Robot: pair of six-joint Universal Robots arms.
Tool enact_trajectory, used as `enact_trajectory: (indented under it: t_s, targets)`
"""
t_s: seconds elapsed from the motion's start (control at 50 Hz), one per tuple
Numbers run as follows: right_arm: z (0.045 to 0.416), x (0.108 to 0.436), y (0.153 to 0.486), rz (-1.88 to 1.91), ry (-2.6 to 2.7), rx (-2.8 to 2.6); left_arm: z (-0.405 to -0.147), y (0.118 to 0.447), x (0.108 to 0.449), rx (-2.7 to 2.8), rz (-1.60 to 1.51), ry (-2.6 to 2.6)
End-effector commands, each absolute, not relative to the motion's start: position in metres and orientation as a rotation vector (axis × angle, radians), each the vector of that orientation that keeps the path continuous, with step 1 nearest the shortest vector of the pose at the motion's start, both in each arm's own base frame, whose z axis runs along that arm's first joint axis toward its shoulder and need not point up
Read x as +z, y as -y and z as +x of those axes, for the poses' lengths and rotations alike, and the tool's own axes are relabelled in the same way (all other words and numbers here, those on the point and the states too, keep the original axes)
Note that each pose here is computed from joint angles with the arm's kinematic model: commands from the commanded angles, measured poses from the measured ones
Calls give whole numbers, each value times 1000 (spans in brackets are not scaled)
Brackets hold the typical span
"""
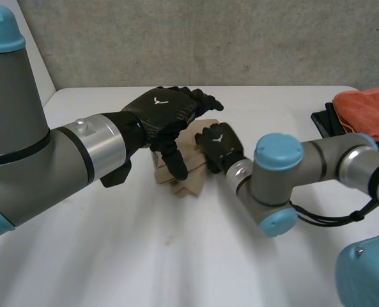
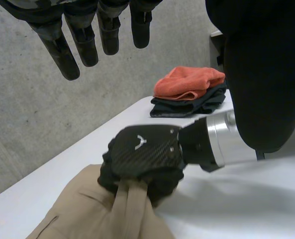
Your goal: Fold the laundry.
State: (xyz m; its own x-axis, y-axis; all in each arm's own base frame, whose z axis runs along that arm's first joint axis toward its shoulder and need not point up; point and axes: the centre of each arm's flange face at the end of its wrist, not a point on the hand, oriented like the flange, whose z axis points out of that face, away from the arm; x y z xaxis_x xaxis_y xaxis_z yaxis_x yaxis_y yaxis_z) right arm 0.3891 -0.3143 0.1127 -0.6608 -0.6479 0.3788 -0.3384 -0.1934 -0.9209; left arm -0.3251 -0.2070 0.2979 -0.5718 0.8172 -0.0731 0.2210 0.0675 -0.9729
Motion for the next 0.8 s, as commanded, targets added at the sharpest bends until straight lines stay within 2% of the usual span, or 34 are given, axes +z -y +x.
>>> enact_trajectory:
  t_s: [0.02, 0.12, 0.26, 0.38, 0.44, 0.52, 0.58, 0.64, 0.74, 0.8]
  targets:
    - [340, 154, 345, -1050, -1899, -2029, -324, 206, 300, 1537, -1027, 1841]
    - [300, 175, 360, -1076, -1919, -2080, -324, 207, 301, 1538, -1015, 1841]
    - [231, 175, 391, -1196, -1908, -2085, -323, 206, 303, 1543, -1013, 1836]
    - [202, 183, 426, -1250, -1769, -2196, -323, 205, 303, 1544, -1014, 1833]
    - [191, 199, 448, -1246, -1649, -2333, -323, 205, 304, 1546, -1012, 1831]
    - [176, 240, 478, -1106, -1433, -2557, -323, 204, 306, 1550, -1009, 1827]
    - [160, 258, 490, -998, -1354, -2612, -323, 204, 306, 1551, -1011, 1827]
    - [121, 284, 509, -833, -1266, -2662, -322, 205, 306, 1549, -1008, 1830]
    - [99, 282, 524, -797, -1260, -2661, -322, 205, 306, 1552, -1007, 1830]
    - [64, 267, 537, -815, -1310, -2675, -323, 204, 306, 1552, -1008, 1830]
